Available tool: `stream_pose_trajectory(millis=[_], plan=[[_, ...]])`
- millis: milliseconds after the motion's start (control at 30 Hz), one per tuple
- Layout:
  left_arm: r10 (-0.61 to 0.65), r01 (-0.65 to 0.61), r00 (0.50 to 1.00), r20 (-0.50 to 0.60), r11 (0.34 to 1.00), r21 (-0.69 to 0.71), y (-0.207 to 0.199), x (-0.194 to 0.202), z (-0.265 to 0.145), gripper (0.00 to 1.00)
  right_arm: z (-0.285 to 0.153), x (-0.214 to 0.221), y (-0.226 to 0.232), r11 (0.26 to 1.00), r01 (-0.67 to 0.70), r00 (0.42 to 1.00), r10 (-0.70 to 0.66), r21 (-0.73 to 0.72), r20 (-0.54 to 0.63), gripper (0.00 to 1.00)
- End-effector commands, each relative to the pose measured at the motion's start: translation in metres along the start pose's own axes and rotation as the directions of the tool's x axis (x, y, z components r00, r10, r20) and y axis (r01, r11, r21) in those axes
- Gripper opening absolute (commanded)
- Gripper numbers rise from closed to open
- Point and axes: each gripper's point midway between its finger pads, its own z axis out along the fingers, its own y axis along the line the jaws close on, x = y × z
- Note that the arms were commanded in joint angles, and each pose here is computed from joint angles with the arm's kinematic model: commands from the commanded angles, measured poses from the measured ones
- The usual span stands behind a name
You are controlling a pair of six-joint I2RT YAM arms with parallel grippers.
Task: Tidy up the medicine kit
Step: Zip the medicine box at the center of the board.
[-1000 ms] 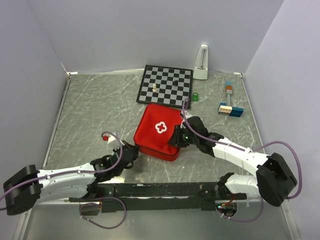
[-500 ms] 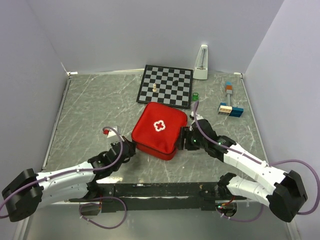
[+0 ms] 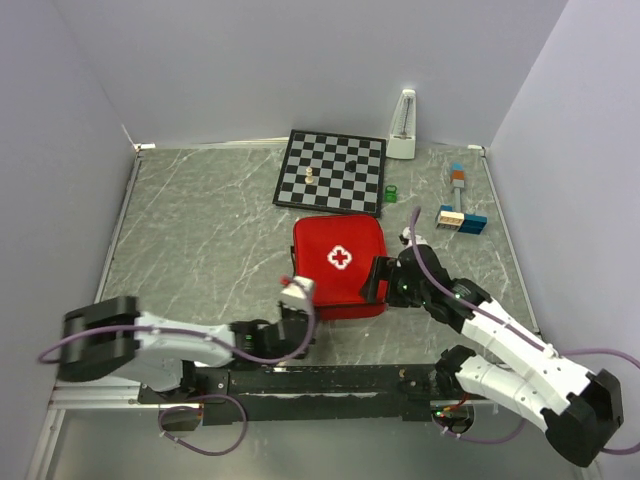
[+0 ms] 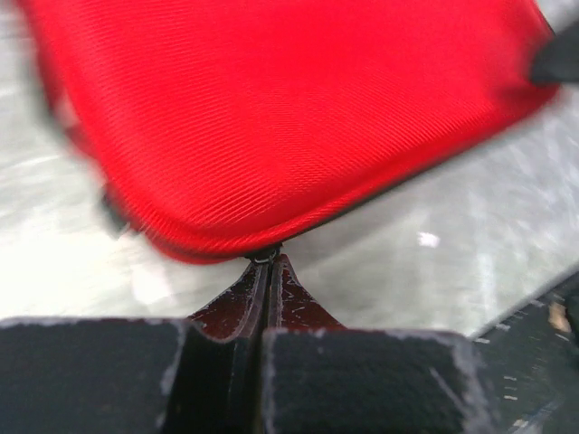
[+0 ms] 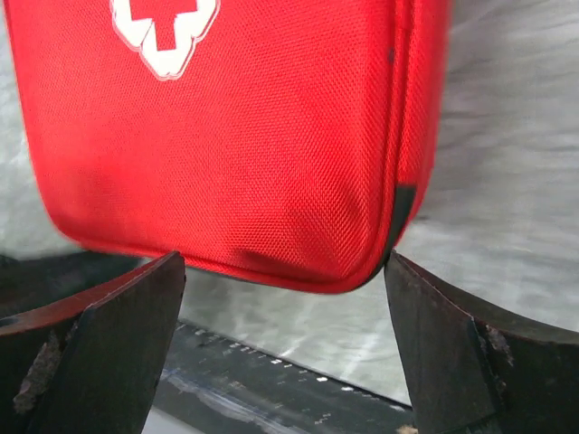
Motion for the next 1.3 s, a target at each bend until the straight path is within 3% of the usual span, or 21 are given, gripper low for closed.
stream_pose_trajectory(millis=[0, 233, 467, 600, 733, 1033, 1267], plan=[[0.055, -0.051, 0.998, -0.007, 0.970, 0.238, -0.097, -0.002, 0.016, 0.01, -0.023, -0.015, -0.002, 0.998, -0.049, 0.997, 0.047, 0.027, 0.067, 0.97], [0.168, -0.150, 0.985, -0.024, 0.926, 0.346, -0.161, 0.021, 0.057, 0.01, -0.040, -0.015, -0.011, 0.997, -0.067, 0.992, 0.062, 0.044, 0.112, 0.92], [0.159, -0.143, 0.987, -0.020, 0.930, 0.338, -0.157, 0.017, 0.055, 0.01, -0.062, -0.039, -0.003, 0.999, -0.052, 0.969, 0.054, -0.016, 0.242, 0.88], [0.139, -0.122, 0.990, -0.032, 0.940, 0.318, -0.146, 0.019, 0.052, 0.01, -0.041, -0.039, 0.013, 0.998, -0.027, 0.982, 0.037, -0.053, 0.186, 0.84], [0.126, -0.110, 0.991, -0.037, 0.953, 0.282, -0.131, 0.021, 0.048, 0.01, -0.002, -0.029, 0.011, 1.000, -0.020, 0.994, 0.022, -0.018, 0.105, 0.65], [0.061, -0.053, 0.997, -0.041, 0.981, 0.185, -0.093, 0.018, 0.034, 0.01, 0.044, 0.012, -0.033, 0.989, -0.014, 0.999, 0.020, 0.146, -0.040, 0.00], [-0.034, 0.034, 0.999, -0.013, 0.999, 0.009, -0.031, 0.011, 0.011, 0.01, 0.058, 0.036, -0.053, 0.980, -0.005, 0.993, 0.028, 0.197, -0.112, 0.00]])
